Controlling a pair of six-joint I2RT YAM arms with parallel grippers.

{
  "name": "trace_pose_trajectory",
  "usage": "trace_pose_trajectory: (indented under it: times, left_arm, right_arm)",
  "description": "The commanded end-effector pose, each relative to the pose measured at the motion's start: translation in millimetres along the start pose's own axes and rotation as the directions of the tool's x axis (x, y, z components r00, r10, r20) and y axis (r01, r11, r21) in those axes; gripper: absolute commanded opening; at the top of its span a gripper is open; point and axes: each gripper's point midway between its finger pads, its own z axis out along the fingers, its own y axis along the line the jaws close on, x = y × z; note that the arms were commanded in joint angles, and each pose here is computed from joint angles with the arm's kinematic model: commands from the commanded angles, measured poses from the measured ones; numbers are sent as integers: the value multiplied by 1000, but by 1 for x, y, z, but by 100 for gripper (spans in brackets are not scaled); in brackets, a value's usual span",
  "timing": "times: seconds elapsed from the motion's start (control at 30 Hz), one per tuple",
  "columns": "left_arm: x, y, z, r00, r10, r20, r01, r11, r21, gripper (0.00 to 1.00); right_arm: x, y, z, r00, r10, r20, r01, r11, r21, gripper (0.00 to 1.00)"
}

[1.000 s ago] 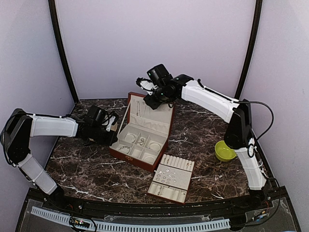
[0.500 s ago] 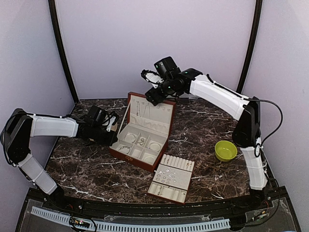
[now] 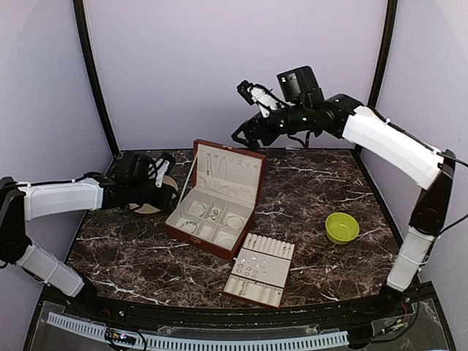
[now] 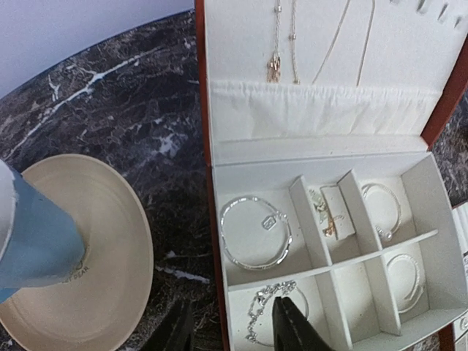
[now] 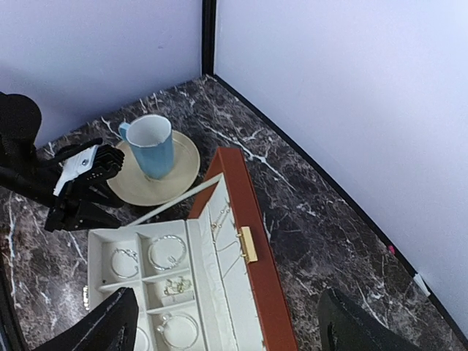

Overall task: Organize the mixed jewelry
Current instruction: Adjust the necklace on the necklace hanger, then pick up the compartment layer from the center of the board.

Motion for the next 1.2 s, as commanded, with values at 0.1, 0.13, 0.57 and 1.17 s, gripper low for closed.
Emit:
trace_pose_trajectory:
  times: [0.1,0.13,0.57,1.17]
  left_arm:
    - [-57,13,-52,973,28,228,-6,995,-96,53]
    - [-69,13,-61,962,22,271,5,995,-100,55]
    - [-128,55,-110,896,13,443,100,968,-232,67]
    - [-128,52,-145,864,73,498,62,966,-250,68]
  right_arm:
    - [33,-7,-51,965,254,61,-258,963,77,82]
    - [50,-8,-55,952,303,40,-306,946,106,81]
    - [292,85,-79,293,943,-159,-858,333,391,70]
    - [365,209,-88,135,875,-464,-682,422,597,41]
